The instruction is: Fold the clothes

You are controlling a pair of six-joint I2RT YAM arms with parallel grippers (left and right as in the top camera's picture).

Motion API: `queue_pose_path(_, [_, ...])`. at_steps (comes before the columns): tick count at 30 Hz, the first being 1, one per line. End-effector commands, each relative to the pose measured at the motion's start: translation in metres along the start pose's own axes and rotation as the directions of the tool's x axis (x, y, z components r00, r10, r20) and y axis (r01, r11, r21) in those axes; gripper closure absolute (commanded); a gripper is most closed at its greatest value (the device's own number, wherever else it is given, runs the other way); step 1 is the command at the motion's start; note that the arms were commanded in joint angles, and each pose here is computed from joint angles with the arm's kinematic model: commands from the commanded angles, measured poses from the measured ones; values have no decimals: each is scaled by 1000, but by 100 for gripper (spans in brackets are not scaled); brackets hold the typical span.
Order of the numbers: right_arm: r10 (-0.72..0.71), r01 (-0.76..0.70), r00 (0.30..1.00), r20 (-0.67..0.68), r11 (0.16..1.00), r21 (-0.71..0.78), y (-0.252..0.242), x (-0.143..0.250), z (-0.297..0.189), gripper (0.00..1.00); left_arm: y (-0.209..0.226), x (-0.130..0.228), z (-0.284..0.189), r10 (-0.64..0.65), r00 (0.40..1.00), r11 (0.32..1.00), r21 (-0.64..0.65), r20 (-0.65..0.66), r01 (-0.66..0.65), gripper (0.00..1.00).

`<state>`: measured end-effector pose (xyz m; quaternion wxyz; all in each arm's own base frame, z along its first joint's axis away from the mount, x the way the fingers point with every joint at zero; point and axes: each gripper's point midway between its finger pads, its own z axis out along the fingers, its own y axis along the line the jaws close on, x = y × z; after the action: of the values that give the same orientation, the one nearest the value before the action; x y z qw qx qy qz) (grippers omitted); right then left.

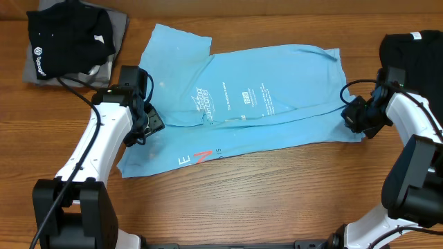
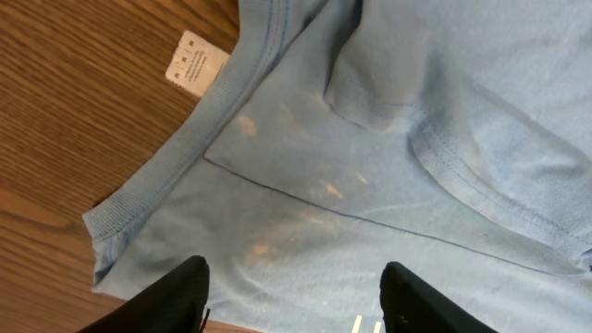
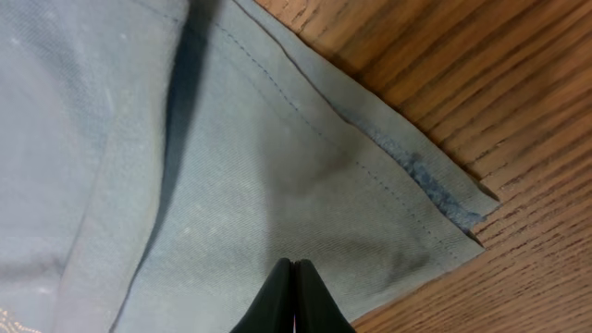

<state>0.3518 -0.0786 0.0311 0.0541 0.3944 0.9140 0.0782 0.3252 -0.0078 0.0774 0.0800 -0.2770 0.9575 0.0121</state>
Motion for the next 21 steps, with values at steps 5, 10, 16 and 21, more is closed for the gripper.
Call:
queue_pose_path(5, [18, -18, 1000, 15, 999, 34, -10, 0, 9, 96, 1, -6, -1, 10, 1000, 1000, -1, 21, -10, 15])
queue_pose_path(10, [67, -69, 997, 24, 996, 49, -18, 5, 20, 96, 1, -6, -1, 9, 1000, 1000, -1, 22, -9, 0])
queue_pose_path(16, [96, -98, 995, 28, 994, 58, -24, 8, 27, 96, -1, -8, -1, 8, 1000, 1000, 5, 30, -9, 0])
queue_pose_path(21, [141, -142, 990, 24, 984, 105, -39, 16, 33, 96, -1, -9, -2, 8, 999, 1000, 6, 31, -8, 0])
